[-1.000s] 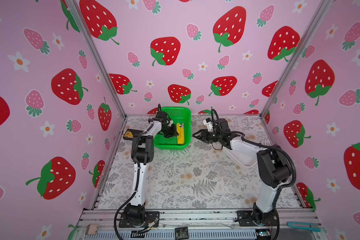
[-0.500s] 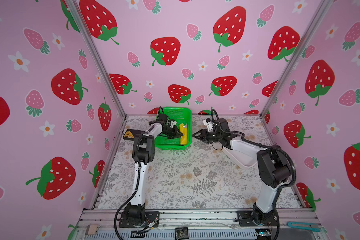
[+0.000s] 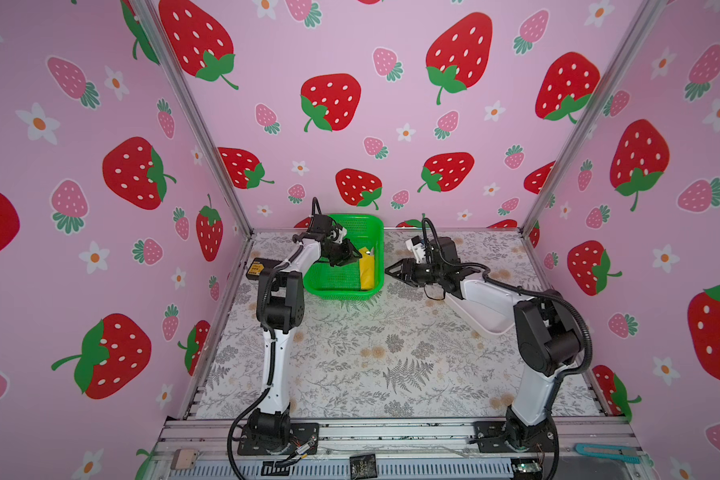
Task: Place the utensils on the paper napkin and roll it up
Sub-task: 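Open the left gripper and release the bundle inside the basket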
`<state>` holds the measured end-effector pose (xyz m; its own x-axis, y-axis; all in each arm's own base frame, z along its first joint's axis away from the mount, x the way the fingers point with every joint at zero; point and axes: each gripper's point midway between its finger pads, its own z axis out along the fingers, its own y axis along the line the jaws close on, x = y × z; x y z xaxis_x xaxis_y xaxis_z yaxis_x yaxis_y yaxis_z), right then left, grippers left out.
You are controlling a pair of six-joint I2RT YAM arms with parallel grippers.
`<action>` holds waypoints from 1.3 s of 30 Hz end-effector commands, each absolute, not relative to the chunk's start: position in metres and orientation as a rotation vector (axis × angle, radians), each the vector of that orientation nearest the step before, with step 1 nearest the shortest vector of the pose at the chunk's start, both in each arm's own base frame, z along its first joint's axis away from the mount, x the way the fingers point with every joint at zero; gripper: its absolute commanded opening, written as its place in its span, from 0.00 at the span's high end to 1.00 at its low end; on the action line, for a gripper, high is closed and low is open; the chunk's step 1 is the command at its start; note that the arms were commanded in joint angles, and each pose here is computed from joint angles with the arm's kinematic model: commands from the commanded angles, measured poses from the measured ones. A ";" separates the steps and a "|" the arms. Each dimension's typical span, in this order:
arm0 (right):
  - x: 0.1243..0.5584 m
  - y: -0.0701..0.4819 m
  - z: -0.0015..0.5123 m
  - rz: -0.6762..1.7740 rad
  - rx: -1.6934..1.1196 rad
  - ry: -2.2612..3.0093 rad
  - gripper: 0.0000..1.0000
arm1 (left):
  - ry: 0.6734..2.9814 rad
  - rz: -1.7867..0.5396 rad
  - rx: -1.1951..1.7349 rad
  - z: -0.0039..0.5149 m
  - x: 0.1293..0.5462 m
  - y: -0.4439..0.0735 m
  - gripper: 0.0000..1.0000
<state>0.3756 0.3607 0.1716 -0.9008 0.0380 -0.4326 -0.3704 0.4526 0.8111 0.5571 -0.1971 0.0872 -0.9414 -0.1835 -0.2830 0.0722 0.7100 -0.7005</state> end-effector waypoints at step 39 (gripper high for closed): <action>0.370 0.356 0.175 1.439 -0.297 2.312 0.49 | 2.507 -1.048 -0.142 0.112 0.561 -0.194 0.74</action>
